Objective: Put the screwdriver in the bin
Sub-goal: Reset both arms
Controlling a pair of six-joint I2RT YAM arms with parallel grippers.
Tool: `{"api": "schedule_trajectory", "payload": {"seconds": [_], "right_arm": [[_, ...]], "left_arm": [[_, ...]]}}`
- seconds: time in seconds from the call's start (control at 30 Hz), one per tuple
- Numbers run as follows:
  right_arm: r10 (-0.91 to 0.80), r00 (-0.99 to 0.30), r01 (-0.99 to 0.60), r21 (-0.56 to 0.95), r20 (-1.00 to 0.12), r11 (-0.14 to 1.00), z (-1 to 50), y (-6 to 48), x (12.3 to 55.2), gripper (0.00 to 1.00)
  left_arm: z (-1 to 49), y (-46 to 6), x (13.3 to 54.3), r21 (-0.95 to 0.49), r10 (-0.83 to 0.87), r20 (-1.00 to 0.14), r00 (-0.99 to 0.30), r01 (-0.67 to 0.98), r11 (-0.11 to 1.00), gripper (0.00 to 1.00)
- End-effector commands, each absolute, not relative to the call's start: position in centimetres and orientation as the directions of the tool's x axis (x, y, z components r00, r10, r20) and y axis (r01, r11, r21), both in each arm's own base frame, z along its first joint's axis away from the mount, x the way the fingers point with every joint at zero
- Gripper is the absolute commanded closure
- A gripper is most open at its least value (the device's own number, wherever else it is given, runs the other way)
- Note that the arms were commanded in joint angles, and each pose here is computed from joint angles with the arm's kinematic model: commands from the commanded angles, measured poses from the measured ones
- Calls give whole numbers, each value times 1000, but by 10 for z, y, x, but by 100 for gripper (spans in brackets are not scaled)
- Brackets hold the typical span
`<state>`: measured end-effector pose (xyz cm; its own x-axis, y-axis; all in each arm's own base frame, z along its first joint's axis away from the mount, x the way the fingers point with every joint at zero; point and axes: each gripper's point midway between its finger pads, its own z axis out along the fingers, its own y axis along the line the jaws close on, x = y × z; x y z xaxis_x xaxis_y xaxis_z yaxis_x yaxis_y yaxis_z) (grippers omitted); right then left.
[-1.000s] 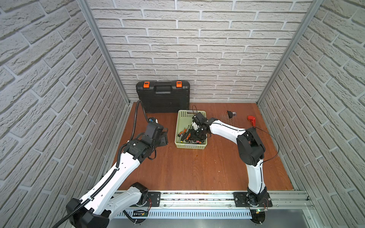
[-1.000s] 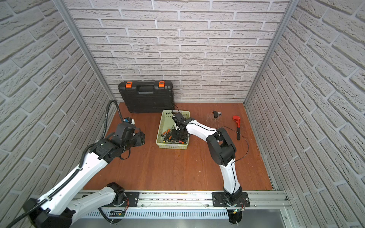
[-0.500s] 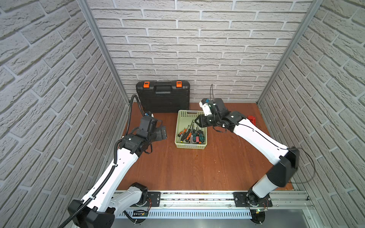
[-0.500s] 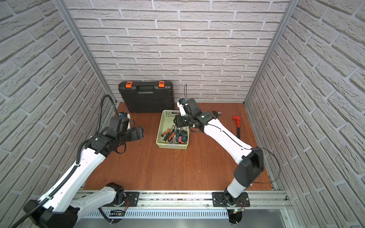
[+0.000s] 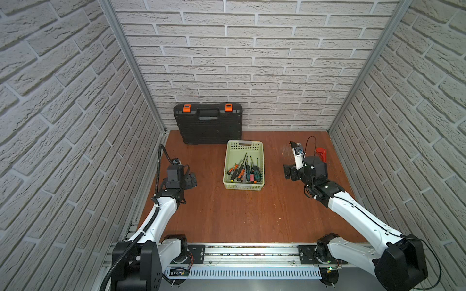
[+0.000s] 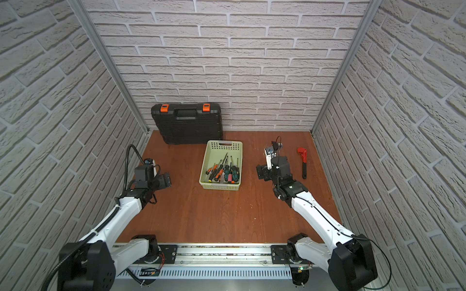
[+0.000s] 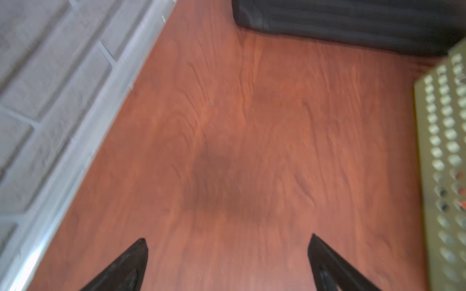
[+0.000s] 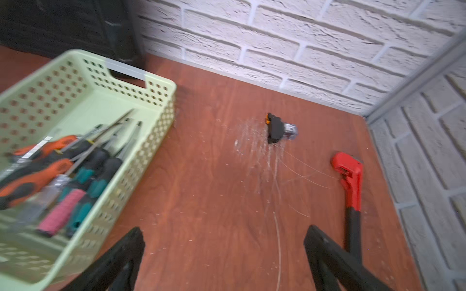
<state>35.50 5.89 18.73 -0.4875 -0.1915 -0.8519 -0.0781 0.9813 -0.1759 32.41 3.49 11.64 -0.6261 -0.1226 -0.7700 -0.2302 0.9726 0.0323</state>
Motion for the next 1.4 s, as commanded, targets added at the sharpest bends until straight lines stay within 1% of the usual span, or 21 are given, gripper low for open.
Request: {"api": "schedule_trajectory", "payload": {"seconds": [0.0,0.1,0.2,0.27,0.3,0.33,0.4,0.5,0.57,0.67,0.8,1.37], "right_arm": [[-152,-317,88,-189,-936,978,216,26,376,0],[-113,-317,63,-140,-942,988,184,21,373,0],[-118,-340,57,-145,-933,988,156,17,373,0],[-63,-334,81,-95,-940,992,146,10,375,0],[-45,-351,71,-74,-935,995,140,8,377,0],[-34,-359,75,-66,-933,995,134,6,378,0],[-21,-346,69,-48,-938,996,123,5,376,0],[-9,-292,76,-33,-956,997,113,3,371,0],[-2,-283,93,-29,-959,995,106,0,370,0],[-11,-264,65,-29,-964,997,101,5,377,0],[-20,-365,52,-41,-931,998,95,7,385,0],[-19,-355,50,-39,-935,998,96,7,384,0]], "left_arm": [[136,55,353,91,-48,-876,-480,-262,961,2],[125,58,360,102,-26,-887,-462,-250,963,2],[118,54,370,92,-11,-905,-424,-222,971,2],[109,52,375,86,-8,-910,-415,-208,974,2],[108,51,378,94,0,-908,-418,-205,974,2],[111,51,381,93,5,-919,-394,-205,974,2],[115,51,387,73,0,-941,-338,-203,976,2],[96,50,394,74,-2,-936,-352,-200,977,2],[91,53,391,79,2,-946,-323,-224,971,2],[91,54,392,72,-8,-945,-328,-229,971,2],[90,54,391,82,-2,-942,-336,-236,968,2],[90,54,392,84,0,-942,-335,-235,968,2]]}}
